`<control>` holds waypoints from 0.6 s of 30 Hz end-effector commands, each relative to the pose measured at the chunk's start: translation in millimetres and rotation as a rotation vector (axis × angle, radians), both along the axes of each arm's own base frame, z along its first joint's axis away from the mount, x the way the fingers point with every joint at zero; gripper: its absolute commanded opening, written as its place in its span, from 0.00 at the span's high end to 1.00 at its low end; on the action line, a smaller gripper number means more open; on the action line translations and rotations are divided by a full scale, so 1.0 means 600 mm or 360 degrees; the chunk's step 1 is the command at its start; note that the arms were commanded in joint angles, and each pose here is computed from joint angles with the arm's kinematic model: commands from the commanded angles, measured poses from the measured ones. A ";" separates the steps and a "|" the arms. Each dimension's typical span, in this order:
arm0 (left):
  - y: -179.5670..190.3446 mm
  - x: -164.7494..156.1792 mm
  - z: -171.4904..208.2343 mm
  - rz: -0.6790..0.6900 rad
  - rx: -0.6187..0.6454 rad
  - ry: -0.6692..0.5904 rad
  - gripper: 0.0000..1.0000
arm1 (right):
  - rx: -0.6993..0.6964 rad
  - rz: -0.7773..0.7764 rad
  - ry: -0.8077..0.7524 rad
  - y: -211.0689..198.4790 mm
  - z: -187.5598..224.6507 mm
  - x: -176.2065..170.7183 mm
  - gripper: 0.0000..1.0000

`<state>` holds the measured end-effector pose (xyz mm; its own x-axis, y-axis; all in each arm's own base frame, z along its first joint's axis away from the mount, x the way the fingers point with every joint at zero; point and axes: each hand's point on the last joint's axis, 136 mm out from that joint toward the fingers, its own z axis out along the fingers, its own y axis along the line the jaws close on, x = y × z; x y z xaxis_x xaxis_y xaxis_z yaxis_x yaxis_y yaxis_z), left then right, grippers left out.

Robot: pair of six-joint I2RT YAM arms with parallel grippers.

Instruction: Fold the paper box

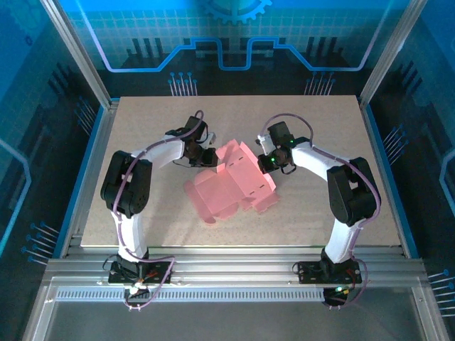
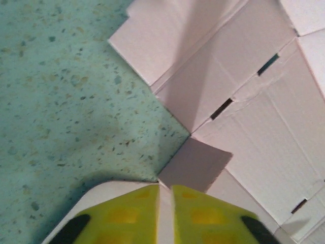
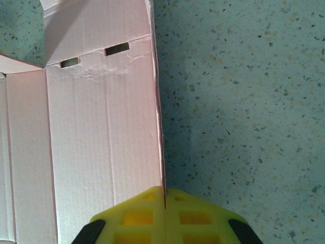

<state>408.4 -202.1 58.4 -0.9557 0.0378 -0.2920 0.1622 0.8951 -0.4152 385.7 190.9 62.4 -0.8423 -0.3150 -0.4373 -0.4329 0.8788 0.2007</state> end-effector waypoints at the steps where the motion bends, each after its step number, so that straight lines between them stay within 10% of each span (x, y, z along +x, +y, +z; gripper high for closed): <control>1: -0.030 0.012 0.009 -0.0075 -0.0130 0.0010 0.91 | 0.0046 0.0043 -0.0015 0.013 0.008 -0.005 1.00; 18: -0.043 -0.035 -0.083 -0.0053 -0.0144 0.0361 0.91 | 0.0043 0.0037 -0.0020 0.008 0.010 -0.005 1.00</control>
<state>395.9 -229.6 21.5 -0.9862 0.0730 -0.1489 0.1430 0.8289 -0.5408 385.8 191.8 62.8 -0.8414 -0.3147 -0.4393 -0.4348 0.8770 0.2045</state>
